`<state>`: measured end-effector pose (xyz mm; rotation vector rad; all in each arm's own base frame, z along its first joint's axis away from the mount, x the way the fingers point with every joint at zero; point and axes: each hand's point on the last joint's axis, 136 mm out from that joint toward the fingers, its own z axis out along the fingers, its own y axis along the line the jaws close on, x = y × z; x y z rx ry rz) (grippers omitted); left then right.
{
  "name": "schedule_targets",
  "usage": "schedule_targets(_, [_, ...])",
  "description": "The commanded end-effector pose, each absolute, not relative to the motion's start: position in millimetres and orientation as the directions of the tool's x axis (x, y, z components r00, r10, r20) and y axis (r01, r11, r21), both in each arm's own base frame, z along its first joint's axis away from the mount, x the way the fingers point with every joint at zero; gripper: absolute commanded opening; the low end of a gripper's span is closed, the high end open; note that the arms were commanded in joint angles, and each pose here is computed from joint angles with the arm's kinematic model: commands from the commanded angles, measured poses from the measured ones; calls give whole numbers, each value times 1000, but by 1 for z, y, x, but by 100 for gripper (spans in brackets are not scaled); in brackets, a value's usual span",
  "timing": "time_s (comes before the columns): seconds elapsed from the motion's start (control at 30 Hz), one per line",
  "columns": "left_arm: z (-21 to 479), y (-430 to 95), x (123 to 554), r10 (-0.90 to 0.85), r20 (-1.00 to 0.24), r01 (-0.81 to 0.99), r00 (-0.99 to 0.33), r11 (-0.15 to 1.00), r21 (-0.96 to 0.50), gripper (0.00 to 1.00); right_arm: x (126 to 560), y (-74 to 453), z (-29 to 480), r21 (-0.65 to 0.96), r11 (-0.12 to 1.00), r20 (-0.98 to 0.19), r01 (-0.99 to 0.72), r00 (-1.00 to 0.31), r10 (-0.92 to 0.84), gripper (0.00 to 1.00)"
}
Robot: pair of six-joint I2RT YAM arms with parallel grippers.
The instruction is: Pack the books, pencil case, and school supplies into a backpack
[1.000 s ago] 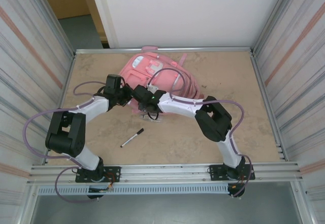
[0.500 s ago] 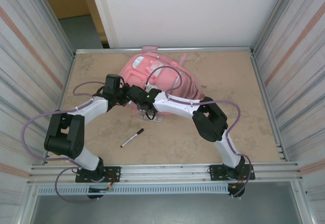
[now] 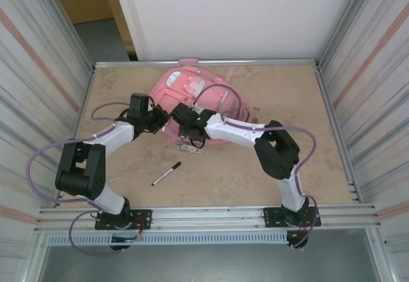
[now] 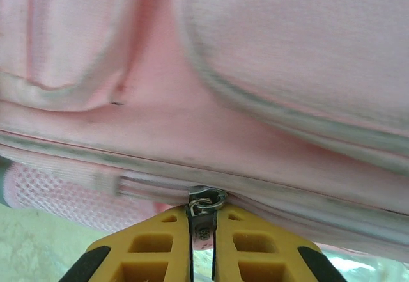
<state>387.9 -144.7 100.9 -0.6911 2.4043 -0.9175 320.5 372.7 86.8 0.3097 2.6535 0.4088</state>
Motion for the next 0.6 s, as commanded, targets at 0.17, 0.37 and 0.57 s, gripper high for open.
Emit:
schedule_targets(0.17, [97,-113,391,-575,-302,-275,-761,707,-652,0,298,301,102,382,894,-281,235,-892,355,0])
schedule_targets(0.37, [92,-94,408,-554,-341,-261,-760,740,-620,0,288,257,93,379,893,-237,242,-907,347,0])
schedule_targets(0.57, [102,-99,417,-576,-275,-262,-769,677,-688,0,274,285,112,479,878,-227,27,-962,153,25])
